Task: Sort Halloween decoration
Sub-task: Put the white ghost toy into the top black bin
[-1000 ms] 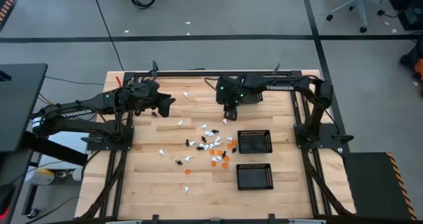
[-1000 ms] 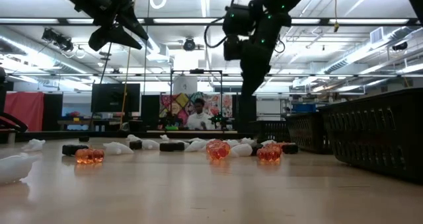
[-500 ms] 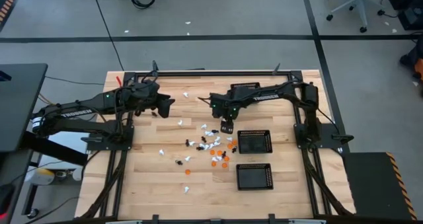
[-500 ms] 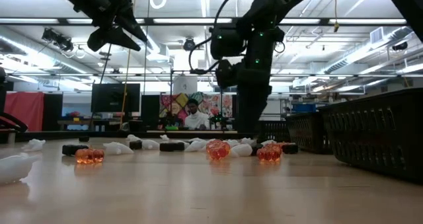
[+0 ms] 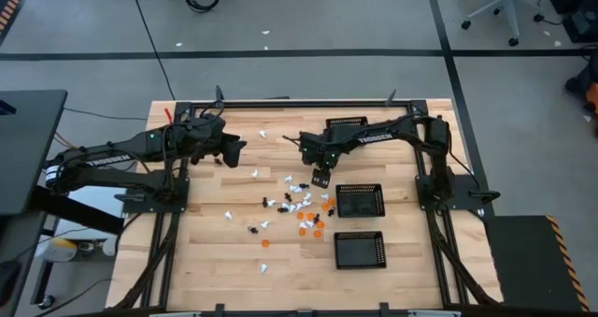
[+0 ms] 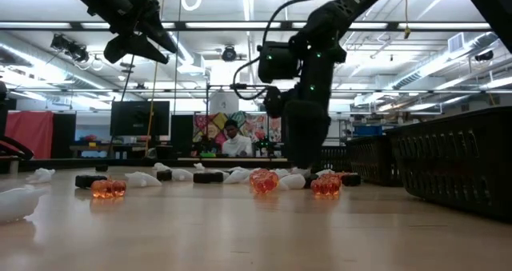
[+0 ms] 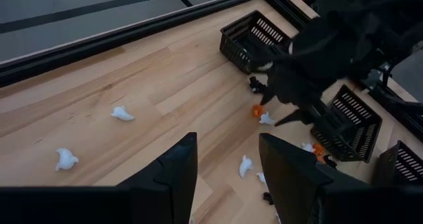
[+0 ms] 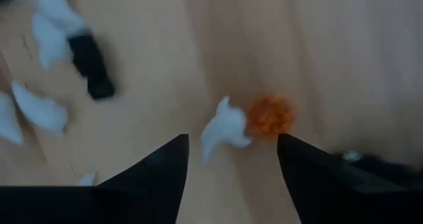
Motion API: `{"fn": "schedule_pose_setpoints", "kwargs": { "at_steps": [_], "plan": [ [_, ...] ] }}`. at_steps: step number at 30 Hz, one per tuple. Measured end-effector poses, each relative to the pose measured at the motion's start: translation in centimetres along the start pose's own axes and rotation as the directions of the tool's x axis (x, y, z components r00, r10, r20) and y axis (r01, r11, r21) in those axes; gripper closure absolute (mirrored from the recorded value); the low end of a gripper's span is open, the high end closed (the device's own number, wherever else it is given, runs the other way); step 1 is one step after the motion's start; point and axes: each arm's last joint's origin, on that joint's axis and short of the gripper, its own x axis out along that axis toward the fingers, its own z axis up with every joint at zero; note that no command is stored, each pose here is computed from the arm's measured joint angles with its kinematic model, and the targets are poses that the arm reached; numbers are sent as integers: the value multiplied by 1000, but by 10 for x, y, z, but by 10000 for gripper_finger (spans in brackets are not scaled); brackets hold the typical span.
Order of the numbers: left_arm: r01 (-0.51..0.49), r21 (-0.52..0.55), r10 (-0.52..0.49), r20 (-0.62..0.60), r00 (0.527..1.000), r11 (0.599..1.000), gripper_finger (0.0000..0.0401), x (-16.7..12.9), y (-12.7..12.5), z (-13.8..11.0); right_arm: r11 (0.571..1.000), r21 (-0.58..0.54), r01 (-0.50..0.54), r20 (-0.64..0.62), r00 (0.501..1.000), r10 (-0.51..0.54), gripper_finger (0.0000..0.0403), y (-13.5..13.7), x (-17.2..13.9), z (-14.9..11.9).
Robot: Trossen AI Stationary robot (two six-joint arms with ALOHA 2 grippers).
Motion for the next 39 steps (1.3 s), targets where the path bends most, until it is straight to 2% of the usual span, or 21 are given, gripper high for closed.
{"fn": "schedule_pose_setpoints", "kwargs": {
  "at_steps": [14, 19, 31, 39],
  "plan": [
    [-3, 1, 3, -5, 1000, 1000, 229, 0, 0, 0, 1000, -20, 3, 65, 998, -2, 198, 5, 11, -4],
    [-3, 1, 3, -5, 1000, 1000, 229, 0, 0, 0, 1000, -22, 6, 74, 997, -4, 229, 5, 14, -6],
    [-3, 1, 3, -6, 1000, 1000, 229, 0, 0, -1, 998, -59, -17, 79, 997, 22, 333, 7, 15, -6],
    [-4, 1, 4, -6, 1000, 1000, 229, 0, 0, -1, 997, -78, -26, 96, 995, 34, 345, 8, -2, -9]
  ]
}}
